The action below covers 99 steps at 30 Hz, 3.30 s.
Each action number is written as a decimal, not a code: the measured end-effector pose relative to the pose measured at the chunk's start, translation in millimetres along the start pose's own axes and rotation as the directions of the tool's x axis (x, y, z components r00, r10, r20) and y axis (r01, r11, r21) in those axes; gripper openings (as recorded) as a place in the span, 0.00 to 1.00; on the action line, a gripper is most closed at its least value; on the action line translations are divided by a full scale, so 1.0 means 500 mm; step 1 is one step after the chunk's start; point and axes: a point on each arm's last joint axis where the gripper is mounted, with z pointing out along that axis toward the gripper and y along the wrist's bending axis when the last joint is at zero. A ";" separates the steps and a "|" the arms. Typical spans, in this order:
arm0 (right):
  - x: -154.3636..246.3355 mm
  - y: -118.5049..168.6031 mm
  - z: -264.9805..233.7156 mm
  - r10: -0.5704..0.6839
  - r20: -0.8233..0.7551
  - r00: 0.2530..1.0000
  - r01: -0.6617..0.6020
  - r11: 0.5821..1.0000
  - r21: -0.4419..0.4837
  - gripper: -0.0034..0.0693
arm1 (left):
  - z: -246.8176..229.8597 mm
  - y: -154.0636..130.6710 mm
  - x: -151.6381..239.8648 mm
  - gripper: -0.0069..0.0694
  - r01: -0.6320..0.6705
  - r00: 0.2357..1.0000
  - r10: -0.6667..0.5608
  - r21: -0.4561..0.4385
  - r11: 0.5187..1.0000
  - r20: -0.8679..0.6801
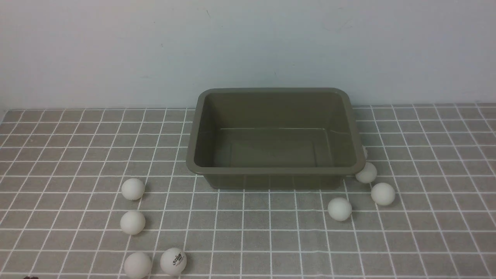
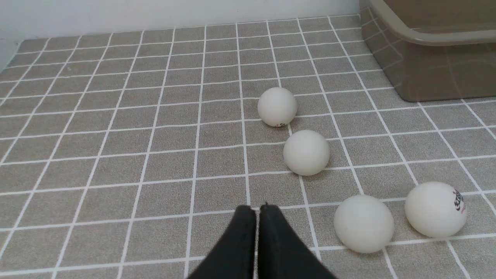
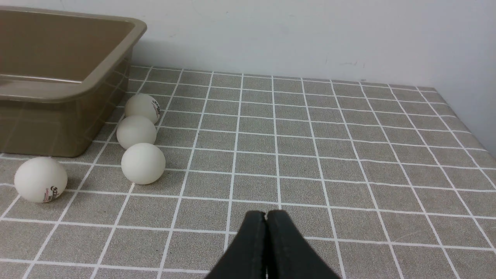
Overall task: Put the table tennis balls into the box on the grey coffee tablecloth.
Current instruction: 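Reach for and grasp a ping pong ball on the table beside the basket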
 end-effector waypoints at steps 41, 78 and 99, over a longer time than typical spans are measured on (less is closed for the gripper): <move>-0.002 0.001 0.001 0.036 0.018 0.999 -0.036 0.999 -0.007 0.03 | -0.001 0.002 -0.021 0.08 -0.040 0.991 0.042 -0.015 0.999 0.124; -0.375 0.038 0.143 0.070 -0.614 0.786 -0.209 0.965 -0.158 0.03 | 0.298 -0.043 -0.171 0.08 0.191 0.405 -0.013 0.071 0.979 -0.914; -0.387 0.044 0.158 0.084 -0.560 0.824 -0.225 0.956 -0.187 0.03 | 0.390 -0.105 -0.115 0.74 -0.004 0.516 0.221 0.256 0.967 -0.828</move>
